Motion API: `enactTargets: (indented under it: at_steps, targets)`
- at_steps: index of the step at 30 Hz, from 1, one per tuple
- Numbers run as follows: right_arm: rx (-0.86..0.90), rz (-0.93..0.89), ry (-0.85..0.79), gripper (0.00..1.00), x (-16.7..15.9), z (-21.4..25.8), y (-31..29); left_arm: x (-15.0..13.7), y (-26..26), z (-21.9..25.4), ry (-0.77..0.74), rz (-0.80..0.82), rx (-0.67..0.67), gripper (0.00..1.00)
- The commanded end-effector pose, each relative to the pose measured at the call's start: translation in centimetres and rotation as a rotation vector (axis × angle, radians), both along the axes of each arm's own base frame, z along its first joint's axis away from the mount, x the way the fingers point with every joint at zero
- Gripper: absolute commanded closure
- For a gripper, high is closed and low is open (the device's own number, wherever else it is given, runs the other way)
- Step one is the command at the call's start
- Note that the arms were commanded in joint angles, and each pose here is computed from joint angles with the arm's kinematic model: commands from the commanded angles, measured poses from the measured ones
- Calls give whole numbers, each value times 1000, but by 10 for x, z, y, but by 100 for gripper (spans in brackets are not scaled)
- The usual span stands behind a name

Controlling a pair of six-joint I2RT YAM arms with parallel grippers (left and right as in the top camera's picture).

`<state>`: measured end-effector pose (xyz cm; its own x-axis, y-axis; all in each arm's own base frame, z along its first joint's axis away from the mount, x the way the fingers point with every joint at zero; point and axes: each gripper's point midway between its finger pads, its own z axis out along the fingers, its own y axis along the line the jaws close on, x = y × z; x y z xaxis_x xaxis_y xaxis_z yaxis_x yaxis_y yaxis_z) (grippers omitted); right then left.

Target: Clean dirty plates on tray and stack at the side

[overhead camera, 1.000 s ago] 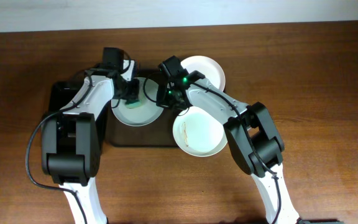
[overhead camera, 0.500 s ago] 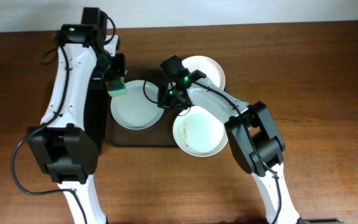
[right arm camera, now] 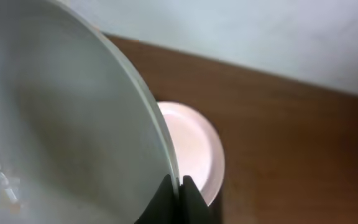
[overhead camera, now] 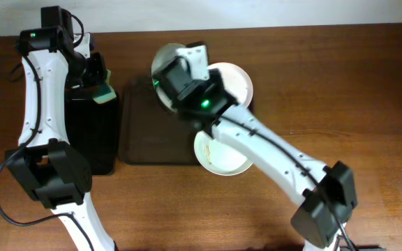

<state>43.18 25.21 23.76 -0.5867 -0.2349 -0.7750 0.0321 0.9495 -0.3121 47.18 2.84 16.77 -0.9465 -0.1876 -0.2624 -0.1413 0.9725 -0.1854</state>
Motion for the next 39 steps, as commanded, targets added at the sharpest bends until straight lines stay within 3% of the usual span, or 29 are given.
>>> enactTargets:
  at_steps: [1, 7, 14, 27, 29, 34, 39]
  targets:
    - [-183, -85, -100, 96, 0, 12, -13, 4, -2, 13, -42, -22, -6, 99]
    - [-335, -18, -143, 96, 0, 26, 3, 4, -3, 13, -42, -23, -6, 99]
    - [-394, 31, -135, 96, -1, 29, 11, 6, -2, 14, -49, -23, -5, 99]
    - [-392, 13, -148, 96, -1, 32, 9, 7, -2, 14, -57, -23, -4, 99]
    - [-321, 67, -101, 96, -1, 18, 18, 8, -2, 14, -57, -23, -3, 99]
    - [169, 190, 239, 96, -13, -44, 38, 8, -1, 14, -56, -22, 0, 99]
    - [603, 238, 465, 96, -2, -33, 1, 7, -1, 14, -56, -22, 1, 99]
